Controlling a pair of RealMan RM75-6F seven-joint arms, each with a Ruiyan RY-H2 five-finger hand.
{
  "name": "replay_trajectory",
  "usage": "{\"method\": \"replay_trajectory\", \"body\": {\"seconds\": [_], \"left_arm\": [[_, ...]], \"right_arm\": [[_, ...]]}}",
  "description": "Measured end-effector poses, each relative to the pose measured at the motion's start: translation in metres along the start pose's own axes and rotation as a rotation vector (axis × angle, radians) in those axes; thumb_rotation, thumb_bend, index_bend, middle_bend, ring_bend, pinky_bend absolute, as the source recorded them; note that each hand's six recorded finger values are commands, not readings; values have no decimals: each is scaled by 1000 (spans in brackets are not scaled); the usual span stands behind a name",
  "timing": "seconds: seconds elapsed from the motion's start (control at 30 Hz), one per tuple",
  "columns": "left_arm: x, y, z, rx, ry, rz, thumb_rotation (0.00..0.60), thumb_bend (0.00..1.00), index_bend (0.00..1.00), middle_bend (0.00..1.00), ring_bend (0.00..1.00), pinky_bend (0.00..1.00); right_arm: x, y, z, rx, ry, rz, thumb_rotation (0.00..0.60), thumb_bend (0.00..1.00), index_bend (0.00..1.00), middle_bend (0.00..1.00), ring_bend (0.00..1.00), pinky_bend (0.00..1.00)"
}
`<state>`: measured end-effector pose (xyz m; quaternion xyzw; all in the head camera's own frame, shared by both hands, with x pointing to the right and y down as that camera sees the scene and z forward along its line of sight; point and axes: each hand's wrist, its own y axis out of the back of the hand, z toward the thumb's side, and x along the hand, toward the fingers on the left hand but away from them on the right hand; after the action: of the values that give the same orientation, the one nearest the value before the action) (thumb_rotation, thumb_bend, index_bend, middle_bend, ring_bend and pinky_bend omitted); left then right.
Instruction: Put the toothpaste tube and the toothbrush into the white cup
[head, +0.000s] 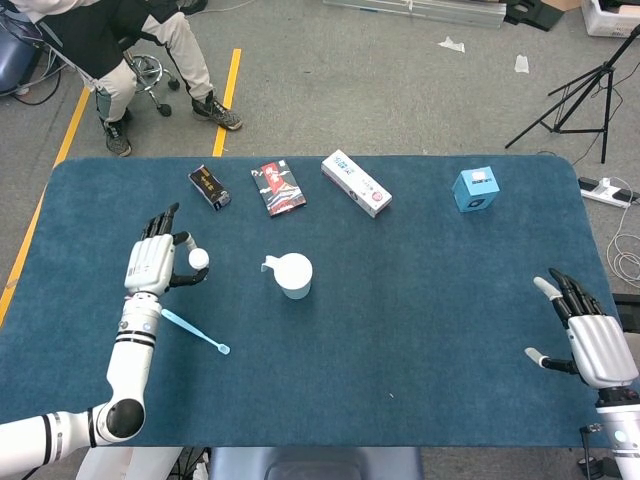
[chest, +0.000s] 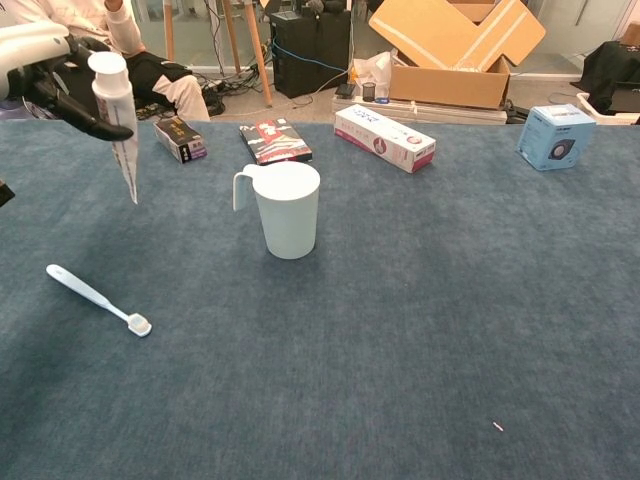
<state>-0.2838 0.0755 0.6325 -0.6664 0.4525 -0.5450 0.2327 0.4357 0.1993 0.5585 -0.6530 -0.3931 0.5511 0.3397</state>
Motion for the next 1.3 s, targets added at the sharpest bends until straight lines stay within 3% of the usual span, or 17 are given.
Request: {"method": "replay_trajectory", "body": {"seconds": [0.43, 0.97, 1.3], "left_arm": [[-5, 26, 43, -103, -84, 19, 600, 371, 556, 0, 0, 0], [6, 6, 88, -258, -146, -49, 600, 396, 558, 0, 0, 0], [13, -7, 101, -292, -162, -71, 600, 395, 561, 0, 0, 0]], "right_arm": [[0, 0, 0, 1, 1, 2, 600, 41, 135, 0, 0, 180], [0, 0, 1, -4, 4, 2, 600, 41, 135, 0, 0, 180], [0, 0, 0, -5, 5, 6, 600, 41, 135, 0, 0, 180]]}}
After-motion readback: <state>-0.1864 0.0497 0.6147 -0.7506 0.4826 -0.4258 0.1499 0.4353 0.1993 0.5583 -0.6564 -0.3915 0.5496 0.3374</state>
